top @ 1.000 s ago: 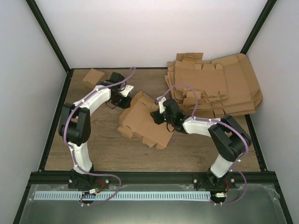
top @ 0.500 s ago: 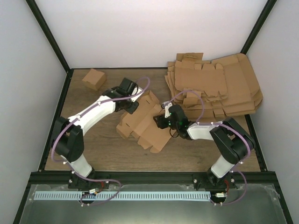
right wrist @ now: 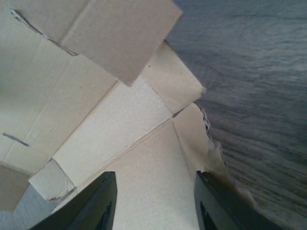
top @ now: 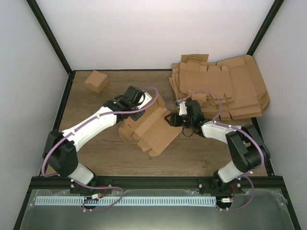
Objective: Fold the paper box
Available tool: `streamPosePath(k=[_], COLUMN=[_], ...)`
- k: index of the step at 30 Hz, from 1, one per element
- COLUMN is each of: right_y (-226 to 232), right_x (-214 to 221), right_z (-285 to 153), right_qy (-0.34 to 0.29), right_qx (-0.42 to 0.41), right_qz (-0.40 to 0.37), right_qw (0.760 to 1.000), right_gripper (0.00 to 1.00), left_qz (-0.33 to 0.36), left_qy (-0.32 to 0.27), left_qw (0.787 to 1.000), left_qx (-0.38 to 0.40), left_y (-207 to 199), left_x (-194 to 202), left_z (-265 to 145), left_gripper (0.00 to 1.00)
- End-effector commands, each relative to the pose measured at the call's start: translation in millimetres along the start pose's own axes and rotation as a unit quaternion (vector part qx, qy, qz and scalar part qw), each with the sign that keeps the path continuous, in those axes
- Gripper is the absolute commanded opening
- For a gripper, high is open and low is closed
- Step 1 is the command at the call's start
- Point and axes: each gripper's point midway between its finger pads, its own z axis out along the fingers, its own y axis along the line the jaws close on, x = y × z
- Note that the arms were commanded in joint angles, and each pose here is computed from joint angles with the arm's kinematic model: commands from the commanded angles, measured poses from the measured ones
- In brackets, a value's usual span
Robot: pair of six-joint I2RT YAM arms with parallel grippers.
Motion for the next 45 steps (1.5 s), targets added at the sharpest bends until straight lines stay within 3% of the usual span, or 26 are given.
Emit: streamPosePath(k=[1, 8, 14, 36, 39, 43, 45], right_y=[11.1, -32.5, -54.6, -49.3, -44.1, -34.2, -34.5], right_x=[-0.3, 15.4, 39.6, 27.8, 21.4, 16.4, 18.2], right_z=[-4.2, 11.6, 21.3, 45.6, 42.7, 35.5, 33.3], right_qy=[0.034, 0.074, 0.1, 0.098, 0.089, 0.076, 0.072], right_qx=[-0.023, 0.028, 0.024, -0.045, -0.054, -0.065, -0.059], right_qz=[0.028, 0.096, 0.143, 0.19, 0.174, 0.126, 0.122], right_qw=[0.999, 0.992, 0.984, 0.976, 0.979, 0.987, 0.988], right_gripper=[0.44, 0.15, 0.07, 0.08, 0.13, 0.32, 0.33], left_qz=[0.03, 0.053, 0.071, 0.101, 0.104, 0.105, 0.105], left_qy=[-0.008, -0.007, -0.006, -0.033, -0.02, -0.001, 0.004], left_qw=[0.999, 0.998, 0.997, 0.994, 0.994, 0.994, 0.994], left_qx=[-0.01, -0.013, -0.022, -0.015, -0.015, -0.017, -0.018], left_y=[-8.1, -22.5, -30.6, -54.2, -56.4, -57.8, -58.4], left_x=[-3.6, -4.3, -4.2, -5.3, -0.8, 4.0, 4.9], left_z=[-4.3, -0.8, -0.4, -10.1, -3.6, 5.9, 8.9], left_gripper=[0.04, 0.04, 0.04, 0.04, 0.04, 0.04, 0.04])
